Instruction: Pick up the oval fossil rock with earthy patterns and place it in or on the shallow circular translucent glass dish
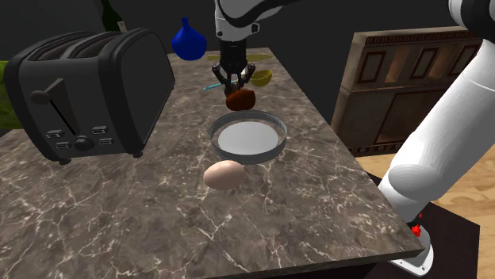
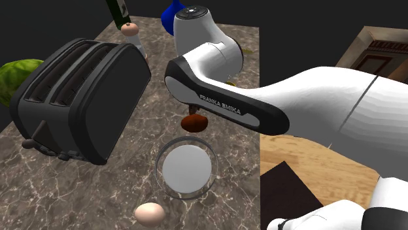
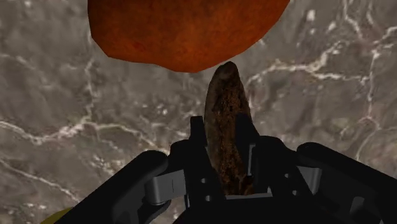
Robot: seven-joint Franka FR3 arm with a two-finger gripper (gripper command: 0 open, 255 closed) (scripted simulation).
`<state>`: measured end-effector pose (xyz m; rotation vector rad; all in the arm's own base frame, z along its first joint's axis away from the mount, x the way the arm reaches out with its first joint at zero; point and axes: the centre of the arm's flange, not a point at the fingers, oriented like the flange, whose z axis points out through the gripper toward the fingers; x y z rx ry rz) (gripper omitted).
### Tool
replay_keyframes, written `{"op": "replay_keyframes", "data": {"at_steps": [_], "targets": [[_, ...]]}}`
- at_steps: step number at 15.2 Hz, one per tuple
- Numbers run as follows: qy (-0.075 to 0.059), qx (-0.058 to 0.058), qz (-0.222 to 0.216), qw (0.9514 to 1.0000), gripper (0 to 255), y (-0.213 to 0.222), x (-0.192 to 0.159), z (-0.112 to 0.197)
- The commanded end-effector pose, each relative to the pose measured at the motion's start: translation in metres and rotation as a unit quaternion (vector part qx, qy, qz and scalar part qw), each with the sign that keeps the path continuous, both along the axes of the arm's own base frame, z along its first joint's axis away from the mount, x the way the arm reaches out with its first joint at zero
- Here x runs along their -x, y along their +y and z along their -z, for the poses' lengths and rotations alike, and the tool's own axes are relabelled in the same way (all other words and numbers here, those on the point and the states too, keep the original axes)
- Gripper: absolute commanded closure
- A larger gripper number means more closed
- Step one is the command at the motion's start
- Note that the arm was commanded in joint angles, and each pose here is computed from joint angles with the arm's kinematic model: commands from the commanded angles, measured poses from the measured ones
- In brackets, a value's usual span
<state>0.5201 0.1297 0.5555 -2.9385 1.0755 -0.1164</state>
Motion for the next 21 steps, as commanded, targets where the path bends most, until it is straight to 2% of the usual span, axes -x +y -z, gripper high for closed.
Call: {"op": "replay_keyframes", "data": {"at_steps": [1, 14, 21], "targets": [[0.003, 0.0, -0.001, 1.0, 255, 0.001, 0.0, -0.008], [0.003, 0.0, -0.001, 1.0, 255, 0.001, 0.0, -0.072], [0.003, 0.0, -0.001, 1.0, 255, 0.053, 0.076, -0.074]]}}
